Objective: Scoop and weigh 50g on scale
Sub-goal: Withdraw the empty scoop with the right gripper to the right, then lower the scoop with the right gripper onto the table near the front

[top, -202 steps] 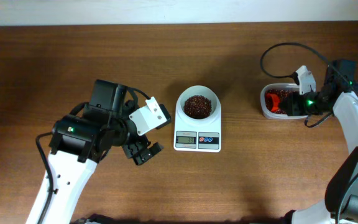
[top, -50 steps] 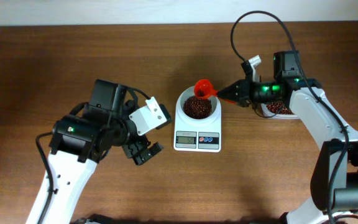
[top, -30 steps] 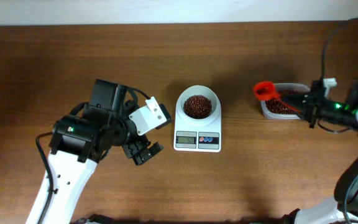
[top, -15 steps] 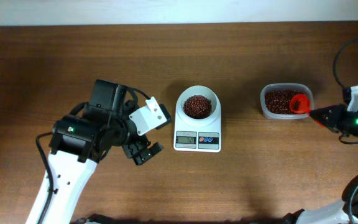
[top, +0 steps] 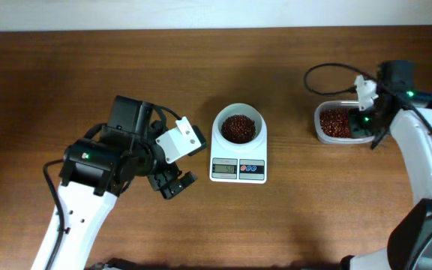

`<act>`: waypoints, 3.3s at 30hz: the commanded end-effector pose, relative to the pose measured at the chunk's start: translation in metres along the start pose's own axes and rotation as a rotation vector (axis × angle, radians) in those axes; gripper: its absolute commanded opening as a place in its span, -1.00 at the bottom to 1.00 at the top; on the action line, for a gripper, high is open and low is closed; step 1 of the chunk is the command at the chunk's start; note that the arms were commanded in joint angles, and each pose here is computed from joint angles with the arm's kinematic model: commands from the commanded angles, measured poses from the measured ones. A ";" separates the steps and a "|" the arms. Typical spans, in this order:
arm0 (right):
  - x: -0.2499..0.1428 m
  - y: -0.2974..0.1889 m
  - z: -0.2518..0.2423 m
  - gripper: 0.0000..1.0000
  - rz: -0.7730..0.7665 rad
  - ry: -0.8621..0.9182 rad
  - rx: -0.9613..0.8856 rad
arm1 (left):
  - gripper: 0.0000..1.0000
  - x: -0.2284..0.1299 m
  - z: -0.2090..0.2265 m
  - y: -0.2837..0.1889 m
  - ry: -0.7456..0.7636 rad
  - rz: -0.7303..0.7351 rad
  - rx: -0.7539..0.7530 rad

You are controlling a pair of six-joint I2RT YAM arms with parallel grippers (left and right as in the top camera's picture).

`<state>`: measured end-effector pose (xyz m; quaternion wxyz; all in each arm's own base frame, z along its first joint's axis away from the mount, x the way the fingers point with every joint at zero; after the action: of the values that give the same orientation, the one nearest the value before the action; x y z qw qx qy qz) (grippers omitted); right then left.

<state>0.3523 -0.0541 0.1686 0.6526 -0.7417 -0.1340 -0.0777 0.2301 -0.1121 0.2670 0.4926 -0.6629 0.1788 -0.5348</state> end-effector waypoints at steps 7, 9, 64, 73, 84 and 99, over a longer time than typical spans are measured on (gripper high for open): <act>0.009 -0.094 0.019 -0.92 -0.002 0.037 -0.044 | 0.98 0.003 -0.001 -0.001 0.021 -0.014 -0.008; -0.004 -0.144 0.031 -0.92 -0.098 0.084 0.185 | 0.98 0.003 -0.001 -0.001 0.021 -0.014 -0.008; -0.188 -0.031 0.122 -0.92 -0.102 0.616 0.778 | 0.98 0.003 -0.001 -0.001 0.021 -0.014 -0.008; -0.184 -0.005 0.090 -0.92 -0.116 0.954 0.509 | 0.98 0.003 -0.001 -0.001 0.021 -0.014 -0.008; -0.191 0.017 0.085 -0.12 -0.137 0.971 0.443 | 0.98 0.003 -0.001 -0.001 0.021 -0.014 -0.008; -0.177 0.032 0.030 0.98 -0.247 1.032 0.026 | 0.98 0.003 -0.001 -0.001 0.021 -0.014 -0.008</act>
<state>0.1804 -0.0396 0.0668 0.6369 -0.5809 0.1368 -0.4881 0.2305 -0.1122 0.2671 0.4926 -0.6629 0.1788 -0.5348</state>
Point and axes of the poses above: each gripper's point midway between its finger pads, its own y axis out along the fingers, its own z axis along the line the jaws close on, x = y × z, the point moved 5 cm from there along -y, back along the fingers, and after that the axes turned 2 degrees about y, right-handed, at the moved point
